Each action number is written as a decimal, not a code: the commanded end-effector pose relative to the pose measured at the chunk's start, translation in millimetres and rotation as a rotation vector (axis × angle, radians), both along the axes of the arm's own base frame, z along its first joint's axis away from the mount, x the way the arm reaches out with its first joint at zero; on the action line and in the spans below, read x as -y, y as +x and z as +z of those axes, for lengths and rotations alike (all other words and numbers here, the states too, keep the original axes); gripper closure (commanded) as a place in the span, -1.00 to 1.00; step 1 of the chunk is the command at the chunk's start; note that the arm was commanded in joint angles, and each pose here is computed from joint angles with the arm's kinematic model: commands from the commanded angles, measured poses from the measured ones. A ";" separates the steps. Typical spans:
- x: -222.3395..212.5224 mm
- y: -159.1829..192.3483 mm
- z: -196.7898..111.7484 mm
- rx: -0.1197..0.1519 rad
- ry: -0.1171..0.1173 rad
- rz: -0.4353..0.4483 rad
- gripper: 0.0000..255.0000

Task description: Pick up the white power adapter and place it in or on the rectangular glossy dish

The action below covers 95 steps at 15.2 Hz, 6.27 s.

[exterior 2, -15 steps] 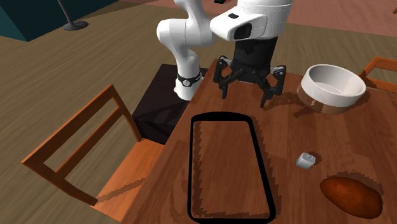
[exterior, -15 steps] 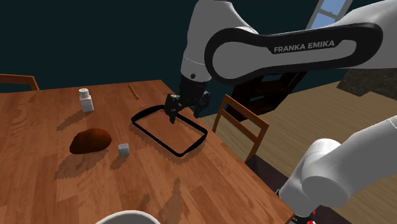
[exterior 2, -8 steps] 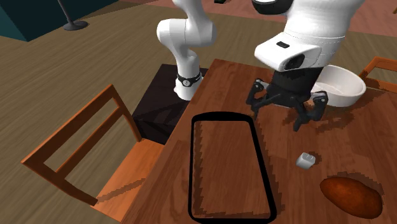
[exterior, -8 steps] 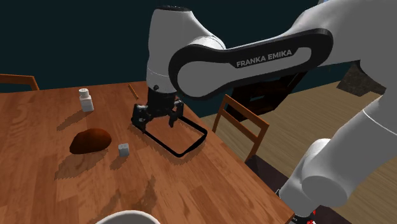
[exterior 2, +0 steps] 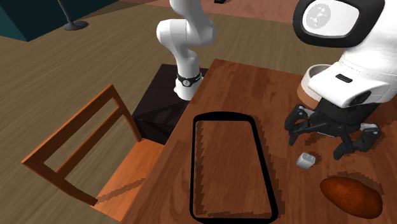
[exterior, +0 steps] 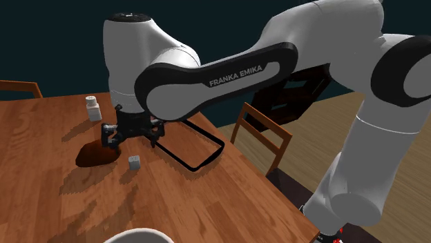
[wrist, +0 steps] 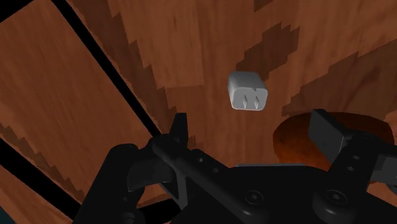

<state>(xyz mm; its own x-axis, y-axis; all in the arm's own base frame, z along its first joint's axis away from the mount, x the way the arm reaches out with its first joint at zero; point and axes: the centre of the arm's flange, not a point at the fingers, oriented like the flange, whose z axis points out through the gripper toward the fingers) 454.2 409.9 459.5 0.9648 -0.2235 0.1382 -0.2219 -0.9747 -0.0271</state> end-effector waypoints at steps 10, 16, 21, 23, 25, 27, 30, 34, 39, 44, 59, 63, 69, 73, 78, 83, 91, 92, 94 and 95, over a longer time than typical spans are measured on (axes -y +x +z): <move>-6.8 8.0 -41.1 0.003 -0.001 -0.004 -1.00; -6.8 8.0 -41.1 0.003 -0.001 -0.004 1.00; -6.8 8.0 -41.1 0.003 -0.001 -0.004 1.00; -6.8 8.0 -41.1 0.003 -0.001 -0.004 1.00; -6.8 8.0 -41.1 0.003 -0.001 -0.004 1.00; -6.8 8.0 -30.5 0.003 -0.001 -0.004 1.00; -6.8 8.0 -14.7 0.003 -0.001 -0.004 1.00; -6.8 8.0 6.4 0.003 -0.001 -0.004 1.00; -6.8 8.0 32.8 0.003 -0.001 -0.004 1.00; -6.8 8.0 59.2 0.003 -0.001 -0.004 1.00; 137.0 26.6 85.0 0.003 -0.001 -0.004 1.00; 189.3 33.3 87.3 0.003 -0.001 -0.004 1.00; 203.8 35.2 61.5 0.003 -0.001 -0.004 1.00; 203.8 35.2 40.4 0.003 -0.001 -0.004 1.00; 203.8 35.2 14.0 0.003 -0.001 -0.004 1.00; 203.8 35.2 8.9 0.003 -0.001 -0.004 1.00; 203.8 35.2 8.9 0.003 -0.001 -0.004 -1.00; 203.8 35.2 8.9 0.003 -0.001 -0.004 -1.00; 203.8 33.3 22.0 0.003 -0.001 -0.004 -1.00; 203.7 31.4 35.0 0.003 -0.001 -0.004 -1.00</move>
